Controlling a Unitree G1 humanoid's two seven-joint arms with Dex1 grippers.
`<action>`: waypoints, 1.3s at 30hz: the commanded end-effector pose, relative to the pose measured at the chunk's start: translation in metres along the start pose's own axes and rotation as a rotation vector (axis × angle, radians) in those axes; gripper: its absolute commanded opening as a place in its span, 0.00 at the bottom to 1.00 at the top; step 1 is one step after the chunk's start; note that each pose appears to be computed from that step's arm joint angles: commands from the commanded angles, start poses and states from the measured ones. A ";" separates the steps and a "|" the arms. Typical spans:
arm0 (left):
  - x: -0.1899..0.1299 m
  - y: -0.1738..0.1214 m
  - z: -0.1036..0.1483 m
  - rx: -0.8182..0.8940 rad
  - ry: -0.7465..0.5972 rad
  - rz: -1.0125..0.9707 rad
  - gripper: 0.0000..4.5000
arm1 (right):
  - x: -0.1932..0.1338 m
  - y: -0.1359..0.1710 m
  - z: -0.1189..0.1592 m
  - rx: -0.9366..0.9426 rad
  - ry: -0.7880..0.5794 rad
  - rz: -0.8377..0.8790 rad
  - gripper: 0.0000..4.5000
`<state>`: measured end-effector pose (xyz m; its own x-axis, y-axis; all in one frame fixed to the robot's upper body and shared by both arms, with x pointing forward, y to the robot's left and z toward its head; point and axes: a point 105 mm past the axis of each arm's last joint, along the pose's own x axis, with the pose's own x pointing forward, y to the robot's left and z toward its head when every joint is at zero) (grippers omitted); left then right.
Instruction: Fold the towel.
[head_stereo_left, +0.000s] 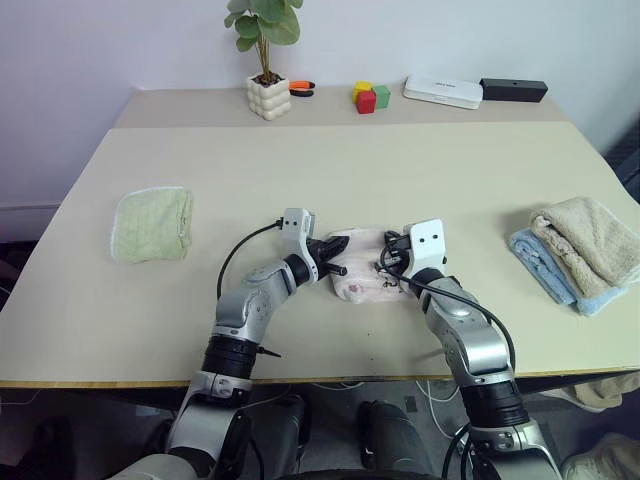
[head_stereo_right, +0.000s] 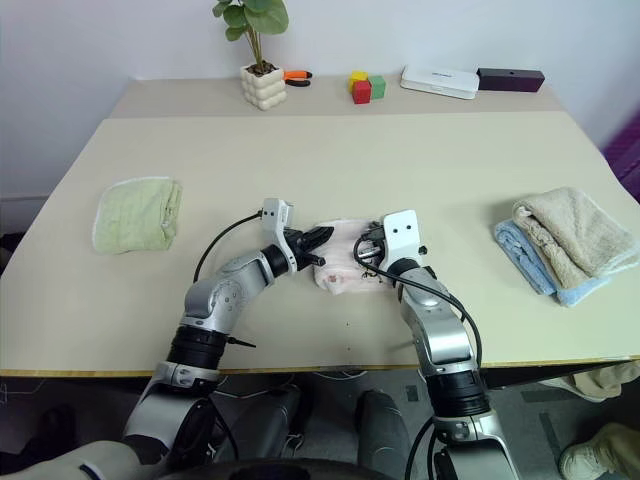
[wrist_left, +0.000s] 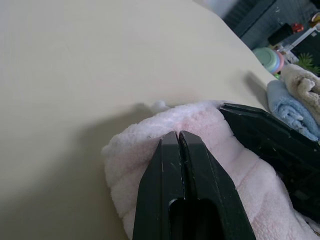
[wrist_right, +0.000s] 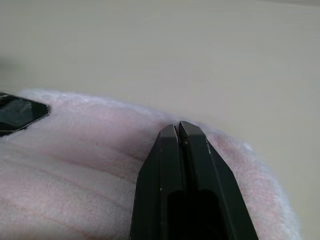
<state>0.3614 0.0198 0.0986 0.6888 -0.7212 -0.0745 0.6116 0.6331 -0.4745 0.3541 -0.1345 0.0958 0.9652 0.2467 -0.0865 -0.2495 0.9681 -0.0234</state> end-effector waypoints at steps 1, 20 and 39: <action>-0.004 -0.001 0.011 -0.016 -0.043 -0.026 0.00 | -0.006 -0.017 0.014 0.085 -0.068 -0.026 0.20; -0.076 -0.001 0.041 -0.149 0.112 -0.264 0.99 | -0.054 -0.031 0.103 -0.134 -0.311 0.408 1.00; -0.094 0.000 -0.013 -0.472 0.365 -0.162 0.99 | -0.094 -0.042 0.089 -0.324 -0.195 0.567 1.00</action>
<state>0.2909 0.0736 0.0967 0.3514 -0.9136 -0.2044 0.4398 0.3539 -0.8254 0.2835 -0.1968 0.1774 0.6709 0.7401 -0.0456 -0.7215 0.6375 -0.2701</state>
